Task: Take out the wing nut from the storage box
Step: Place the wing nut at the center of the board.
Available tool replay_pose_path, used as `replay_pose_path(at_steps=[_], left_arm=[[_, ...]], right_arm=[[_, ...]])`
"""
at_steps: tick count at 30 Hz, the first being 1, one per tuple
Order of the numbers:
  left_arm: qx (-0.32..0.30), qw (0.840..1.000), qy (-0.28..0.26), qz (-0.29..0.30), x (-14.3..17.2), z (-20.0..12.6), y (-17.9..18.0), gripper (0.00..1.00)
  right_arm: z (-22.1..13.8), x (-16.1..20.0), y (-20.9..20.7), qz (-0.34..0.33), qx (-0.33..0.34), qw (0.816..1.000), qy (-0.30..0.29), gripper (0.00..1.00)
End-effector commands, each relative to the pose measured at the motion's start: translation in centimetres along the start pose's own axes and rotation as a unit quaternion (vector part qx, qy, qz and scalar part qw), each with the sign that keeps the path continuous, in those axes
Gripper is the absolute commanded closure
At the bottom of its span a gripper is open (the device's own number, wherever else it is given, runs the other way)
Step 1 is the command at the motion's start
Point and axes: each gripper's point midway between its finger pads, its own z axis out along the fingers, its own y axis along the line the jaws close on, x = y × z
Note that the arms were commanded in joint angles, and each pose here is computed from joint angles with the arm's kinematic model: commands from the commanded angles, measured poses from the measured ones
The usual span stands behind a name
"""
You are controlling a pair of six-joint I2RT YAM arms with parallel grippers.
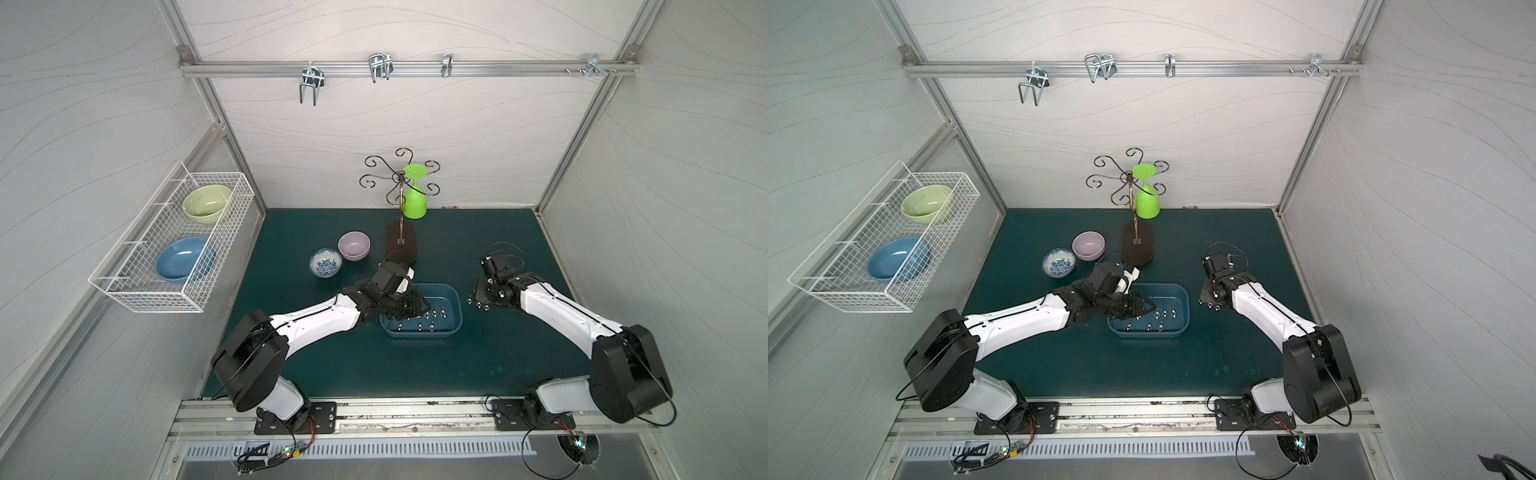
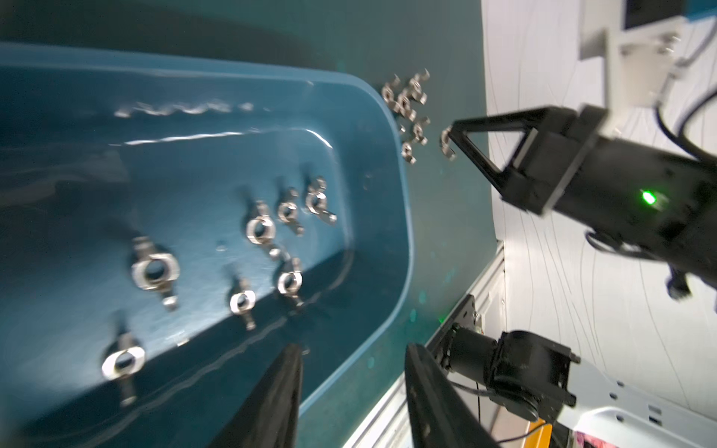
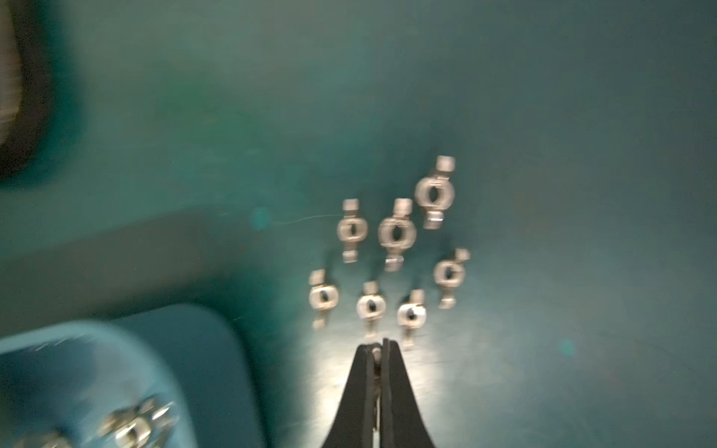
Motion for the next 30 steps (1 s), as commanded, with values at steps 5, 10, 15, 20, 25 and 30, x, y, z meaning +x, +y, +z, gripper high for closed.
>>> replay_pose_path(at_steps=[5, 10, 15, 20, 25, 30], left_arm=[[0.036, 0.999, 0.013, 0.035, -0.4, 1.0, -3.1, 0.53], [0.030, 0.999, 0.015, 0.039, -0.3, 1.1, -2.8, 0.53], [0.028, 0.999, 0.018, 0.038, -0.2, 1.2, -2.6, 0.53], [0.027, 0.999, 0.021, 0.038, -0.1, 1.4, -2.5, 0.53], [0.027, 0.999, 0.022, 0.038, -0.1, 1.4, -2.5, 0.53], [0.024, 0.999, 0.023, 0.039, 0.1, 1.4, -2.3, 0.53]], right_arm=[[1.1, 2.4, -3.5, 0.021, 0.043, 0.998, 0.028, 1.00], [2.2, 3.0, -4.6, 0.031, 0.052, 0.997, 0.042, 1.00], [2.7, 3.2, -4.7, 0.039, 0.046, 0.997, 0.049, 1.00], [3.3, 3.3, -4.7, 0.048, 0.037, 0.996, 0.062, 1.00], [4.1, 3.4, -4.6, 0.052, 0.034, 0.995, 0.074, 1.00], [4.2, 3.3, -4.5, 0.052, 0.032, 0.995, 0.075, 1.00]])
